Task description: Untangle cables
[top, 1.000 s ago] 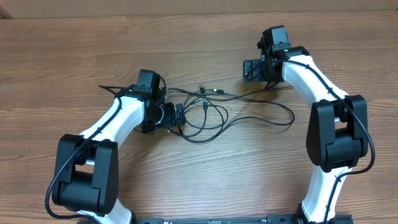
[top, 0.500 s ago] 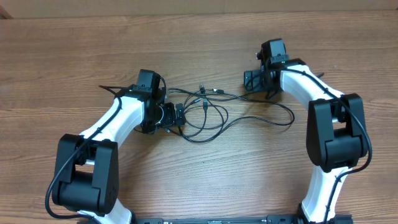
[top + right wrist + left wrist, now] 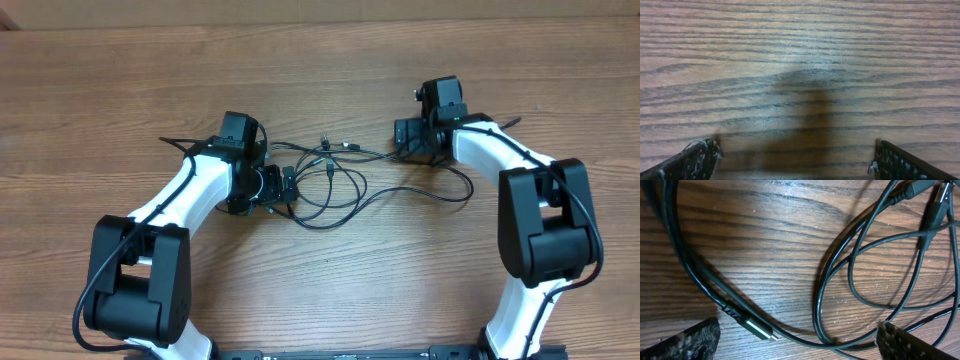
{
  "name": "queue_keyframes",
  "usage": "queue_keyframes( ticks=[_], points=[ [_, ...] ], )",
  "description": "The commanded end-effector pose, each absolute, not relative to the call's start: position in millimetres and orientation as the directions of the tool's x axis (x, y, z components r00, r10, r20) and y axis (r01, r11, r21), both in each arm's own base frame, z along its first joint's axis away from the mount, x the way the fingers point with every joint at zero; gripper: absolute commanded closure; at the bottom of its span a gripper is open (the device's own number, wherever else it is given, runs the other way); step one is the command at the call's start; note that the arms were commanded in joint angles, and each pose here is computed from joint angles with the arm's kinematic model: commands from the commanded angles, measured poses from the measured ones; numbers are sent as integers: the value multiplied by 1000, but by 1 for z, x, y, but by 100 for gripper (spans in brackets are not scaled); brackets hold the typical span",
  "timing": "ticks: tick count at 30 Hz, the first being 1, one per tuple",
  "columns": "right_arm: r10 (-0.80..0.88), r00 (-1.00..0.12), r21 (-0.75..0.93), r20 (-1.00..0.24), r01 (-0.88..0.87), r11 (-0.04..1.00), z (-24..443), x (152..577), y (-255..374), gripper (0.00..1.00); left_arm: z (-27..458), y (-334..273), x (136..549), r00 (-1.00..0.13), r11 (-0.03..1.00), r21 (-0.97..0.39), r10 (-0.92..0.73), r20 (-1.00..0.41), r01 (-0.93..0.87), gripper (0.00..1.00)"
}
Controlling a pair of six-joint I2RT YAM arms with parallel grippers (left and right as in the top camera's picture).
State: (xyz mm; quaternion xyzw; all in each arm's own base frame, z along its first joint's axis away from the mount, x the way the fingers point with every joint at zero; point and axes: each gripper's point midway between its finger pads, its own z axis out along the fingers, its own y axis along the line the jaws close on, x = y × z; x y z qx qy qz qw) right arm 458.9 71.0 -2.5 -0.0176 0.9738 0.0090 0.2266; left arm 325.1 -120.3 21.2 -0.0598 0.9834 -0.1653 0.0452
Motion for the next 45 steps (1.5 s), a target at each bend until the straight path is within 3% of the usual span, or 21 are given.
queue_keyframes(
  ticks=[1,12,17,25,37,45],
  points=[
    [14,-967,28,-253,7,1000,-66,401,65,0,29,-123,330,-989,942,-329,-105,-109,-64,0],
    [186,-959,62,-216,177,982,-88,375,60,0,29,-123,330,-989,942,-329,-104,-109,-63,1],
    [267,-957,56,-116,262,963,-94,349,59,0,29,-123,330,-989,942,-329,-104,-109,-63,0],
    [255,-963,207,87,268,941,-92,313,92,0,29,-123,330,-989,942,-329,-104,-109,-63,1],
    [248,-914,223,321,328,918,-81,262,105,0,29,-123,330,-989,942,-329,-105,-108,-64,0],
    [212,-856,368,471,409,835,-59,244,138,0,29,-123,330,-989,942,-329,-105,-108,-64,0]
  ],
)
